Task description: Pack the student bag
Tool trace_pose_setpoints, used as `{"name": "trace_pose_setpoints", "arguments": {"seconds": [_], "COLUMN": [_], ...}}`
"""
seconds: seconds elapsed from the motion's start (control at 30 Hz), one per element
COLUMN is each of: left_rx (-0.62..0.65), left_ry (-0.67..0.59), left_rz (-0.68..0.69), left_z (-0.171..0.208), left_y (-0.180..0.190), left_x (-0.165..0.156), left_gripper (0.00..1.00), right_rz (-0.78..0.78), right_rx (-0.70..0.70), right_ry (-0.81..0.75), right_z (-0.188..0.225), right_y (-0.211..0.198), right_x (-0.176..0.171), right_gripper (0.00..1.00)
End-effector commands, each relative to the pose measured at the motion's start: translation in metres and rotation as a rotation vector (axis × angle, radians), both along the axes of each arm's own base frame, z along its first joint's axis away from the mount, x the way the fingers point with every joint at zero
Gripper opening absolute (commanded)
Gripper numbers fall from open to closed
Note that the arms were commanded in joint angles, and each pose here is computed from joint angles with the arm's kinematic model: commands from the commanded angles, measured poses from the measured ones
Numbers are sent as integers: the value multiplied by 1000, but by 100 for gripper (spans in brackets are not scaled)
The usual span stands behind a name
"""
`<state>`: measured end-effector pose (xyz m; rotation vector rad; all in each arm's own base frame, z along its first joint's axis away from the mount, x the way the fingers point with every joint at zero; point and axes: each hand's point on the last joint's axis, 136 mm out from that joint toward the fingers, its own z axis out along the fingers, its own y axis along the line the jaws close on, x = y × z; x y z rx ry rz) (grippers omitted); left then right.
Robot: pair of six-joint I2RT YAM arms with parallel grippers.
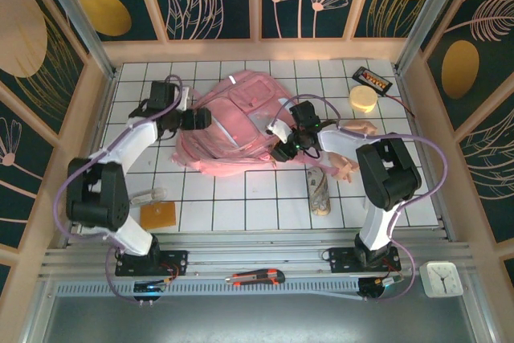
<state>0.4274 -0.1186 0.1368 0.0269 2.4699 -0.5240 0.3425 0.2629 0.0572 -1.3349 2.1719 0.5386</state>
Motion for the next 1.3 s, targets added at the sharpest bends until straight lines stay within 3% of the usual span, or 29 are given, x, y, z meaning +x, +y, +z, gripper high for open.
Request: {"name": "trace_pose_setpoints", "arguments": {"seconds": [0.0,0.17,0.57,0.93,1.03,1.07,1.1,1.13,1.27], "left_rx": [-177,-358,-442,-494,-511,-524,-538,-555,-653], "left_ry": [228,312,430,420,429,434,436,440,368], "left_rz": [119,164,200,225,242,245,245,249,253], "left_z": [-12,-9,-44,-52,-59,-61,-61,-61,-26], "left_y": [-14,-33,-39,-63,-65,-66,-68,-70,-74], "left_x": [-14,-19,-53,-34,-32,-32,-31,-31,-21], "left_gripper": [85,76,74,68,55,39,5,0,0], "right_rz": [-12,-12,-2,20,23,26,28,28,44], "right_rx": [-21,-21,-22,-18,-17,-18,-19,-17,37], "right_ry": [-20,-22,-25,-19,-16,-18,-21,-24,-52], "right_z": [-4,-5,-9,-13,-15,-16,-16,-15,-2], "right_y": [4,4,4,6,7,7,6,6,1], "right_x": [9,7,0,-10,-11,-12,-12,-11,-15], "right_gripper": [41,41,41,39,39,39,39,40,49]}}
